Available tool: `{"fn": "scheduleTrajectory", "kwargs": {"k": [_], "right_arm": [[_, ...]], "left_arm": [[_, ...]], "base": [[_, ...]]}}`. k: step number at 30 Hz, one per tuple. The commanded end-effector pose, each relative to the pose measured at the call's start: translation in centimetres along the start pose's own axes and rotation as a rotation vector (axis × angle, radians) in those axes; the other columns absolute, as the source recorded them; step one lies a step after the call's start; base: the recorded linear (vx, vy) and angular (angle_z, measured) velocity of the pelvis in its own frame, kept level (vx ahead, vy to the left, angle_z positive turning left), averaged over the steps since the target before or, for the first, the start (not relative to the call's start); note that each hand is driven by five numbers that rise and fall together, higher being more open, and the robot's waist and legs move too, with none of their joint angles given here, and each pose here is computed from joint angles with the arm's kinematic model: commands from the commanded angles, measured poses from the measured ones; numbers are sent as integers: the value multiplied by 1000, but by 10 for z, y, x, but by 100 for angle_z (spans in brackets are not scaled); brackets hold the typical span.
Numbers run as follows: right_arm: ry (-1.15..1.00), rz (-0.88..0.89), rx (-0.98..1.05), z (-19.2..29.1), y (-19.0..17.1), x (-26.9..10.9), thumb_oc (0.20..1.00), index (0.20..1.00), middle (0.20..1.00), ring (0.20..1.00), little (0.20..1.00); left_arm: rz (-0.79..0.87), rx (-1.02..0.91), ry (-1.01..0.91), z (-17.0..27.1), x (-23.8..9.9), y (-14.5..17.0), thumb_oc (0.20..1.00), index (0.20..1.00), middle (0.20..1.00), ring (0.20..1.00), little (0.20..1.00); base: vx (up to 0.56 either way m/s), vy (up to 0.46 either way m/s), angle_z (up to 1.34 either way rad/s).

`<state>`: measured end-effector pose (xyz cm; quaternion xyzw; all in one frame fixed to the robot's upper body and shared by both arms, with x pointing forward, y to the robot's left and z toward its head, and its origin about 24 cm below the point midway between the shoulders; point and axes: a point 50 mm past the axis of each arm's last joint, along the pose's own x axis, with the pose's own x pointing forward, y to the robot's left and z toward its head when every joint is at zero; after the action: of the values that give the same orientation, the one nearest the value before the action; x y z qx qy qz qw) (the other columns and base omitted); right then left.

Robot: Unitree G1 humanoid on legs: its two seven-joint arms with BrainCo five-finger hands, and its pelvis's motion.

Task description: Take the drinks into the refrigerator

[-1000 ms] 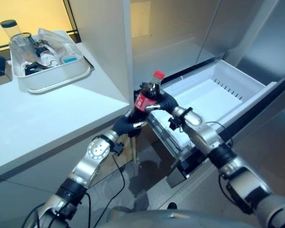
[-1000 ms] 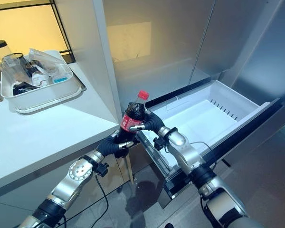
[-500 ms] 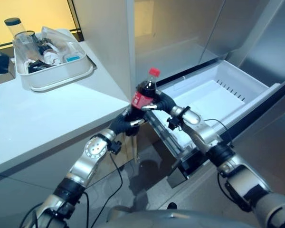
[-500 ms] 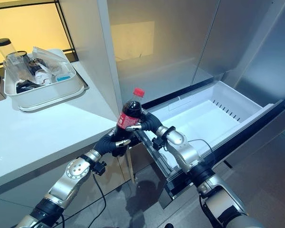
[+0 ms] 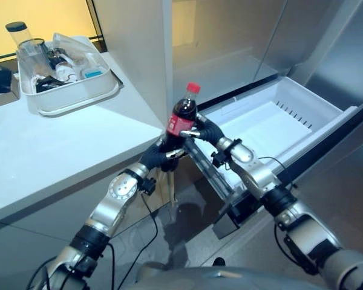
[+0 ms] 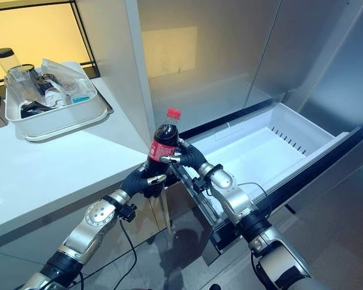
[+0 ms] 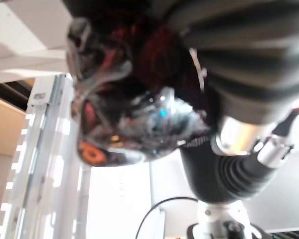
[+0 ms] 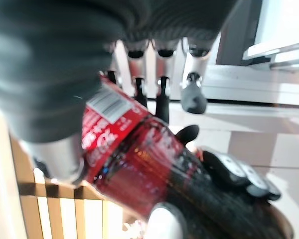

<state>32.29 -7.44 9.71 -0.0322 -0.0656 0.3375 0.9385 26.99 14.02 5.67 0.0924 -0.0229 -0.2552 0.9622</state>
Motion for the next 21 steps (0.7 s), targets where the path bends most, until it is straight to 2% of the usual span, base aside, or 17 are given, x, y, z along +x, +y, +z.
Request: {"fn": "scheduleTrajectory", "kwargs": {"k": [1,2,3,4,8,12,21], "right_arm": [[-139,-99,-6,31,-17,7,200,200,200,200,200],[-137,-107,-5,30,-19,6,200,200,200,200,200],[-133,-117,-8,30,-21,4,200,200,200,200,200],[-133,-124,-8,29,-23,2,200,200,200,200,200],[-139,-191,-1,28,-35,-10,200,200,200,200,200],[-163,-288,3,27,-52,-34,200,200,200,200,200],[-174,-484,-42,27,-84,-75,200,200,200,200,200]], "left_arm": [[-191,68,-322,64,31,-29,404,404,404,404,404],[-191,66,-314,62,30,-29,438,438,438,438,438],[-186,70,-302,59,28,-28,696,696,696,696,696],[-176,74,-298,58,27,-26,1000,1000,1000,1000,1000],[-82,5,-230,37,15,-16,1000,1000,1000,1000,1000],[40,-156,-110,1,-8,-8,1000,1000,1000,1000,1000],[155,-216,55,-39,-51,0,1000,1000,1000,1000,1000]], "base": [[0,0,0],[0,0,0],[0,0,0],[0,0,0],[0,0,0],[0,0,0],[0,0,0]]}}
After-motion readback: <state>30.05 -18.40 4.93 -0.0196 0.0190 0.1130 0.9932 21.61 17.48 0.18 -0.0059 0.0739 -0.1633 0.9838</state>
